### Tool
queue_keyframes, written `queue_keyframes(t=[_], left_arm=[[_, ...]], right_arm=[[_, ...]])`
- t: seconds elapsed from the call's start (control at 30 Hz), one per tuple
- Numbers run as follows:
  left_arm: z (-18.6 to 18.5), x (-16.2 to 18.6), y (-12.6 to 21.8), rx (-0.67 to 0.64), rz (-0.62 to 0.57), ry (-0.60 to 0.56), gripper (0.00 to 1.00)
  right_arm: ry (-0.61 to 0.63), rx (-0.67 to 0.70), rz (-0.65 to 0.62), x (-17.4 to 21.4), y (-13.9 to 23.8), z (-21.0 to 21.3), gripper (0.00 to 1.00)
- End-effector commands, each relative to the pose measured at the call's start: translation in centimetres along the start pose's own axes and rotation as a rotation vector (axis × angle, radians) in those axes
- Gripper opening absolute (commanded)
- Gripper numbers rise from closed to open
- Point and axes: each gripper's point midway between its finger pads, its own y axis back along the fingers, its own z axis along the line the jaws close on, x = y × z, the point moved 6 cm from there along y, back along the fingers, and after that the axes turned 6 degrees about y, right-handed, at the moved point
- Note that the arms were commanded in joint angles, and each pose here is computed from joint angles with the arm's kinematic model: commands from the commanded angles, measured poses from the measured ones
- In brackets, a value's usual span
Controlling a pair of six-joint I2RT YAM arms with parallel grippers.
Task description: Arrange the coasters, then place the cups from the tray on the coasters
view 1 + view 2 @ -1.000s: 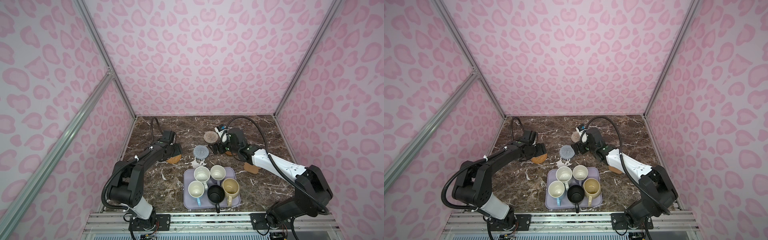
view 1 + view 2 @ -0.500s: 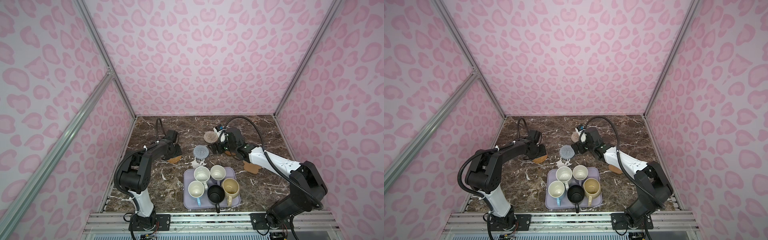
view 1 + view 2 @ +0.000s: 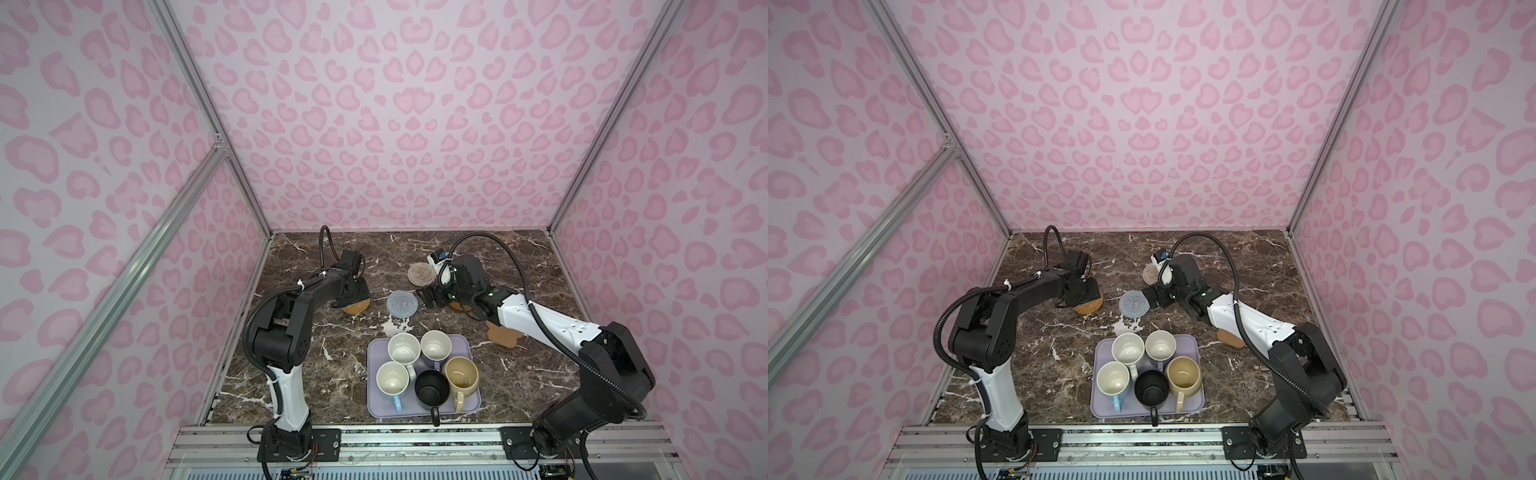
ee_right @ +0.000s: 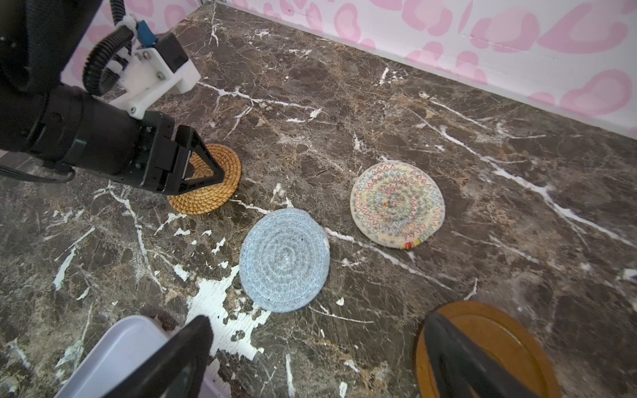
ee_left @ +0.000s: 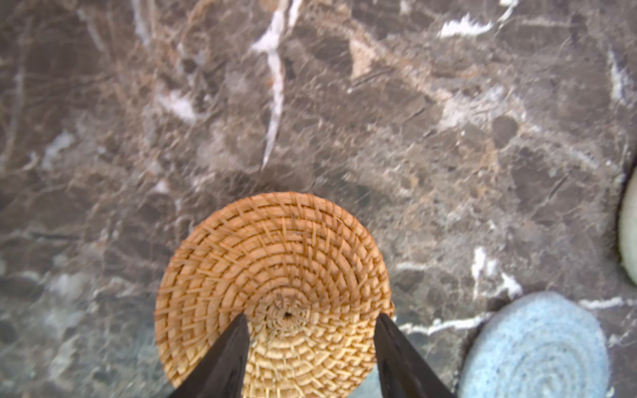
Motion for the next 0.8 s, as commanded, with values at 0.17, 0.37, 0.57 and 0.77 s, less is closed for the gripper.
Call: queue_keyframes(t=[0.17, 0.37, 0.57, 0.77], left_arm=[[0.0, 0.7, 0.2, 0.006, 0.047, 0.013, 0.61], [-1.7, -1.1, 2.8, 0.09, -0.005, -0.001, 0.74], [-4.8, -2.3, 8.0, 0.197, -0.108, -0.105, 0.78], [-9.2, 0.8, 7.7, 0.179, -0.057, -0.324, 0.77]], right_arm=[[-0.008, 0.022, -0.004, -0.1, 0.4, -0.2, 0.98], [-0.009, 0.036, -0.029, -0.8, 1.1, -0.3, 0.98], [-0.024, 0.078, -0.048, -1.3, 2.6, -0.7, 0.99], [-0.041, 0.153, -0.085, -1.9, 4.4, -1.8, 0.99]])
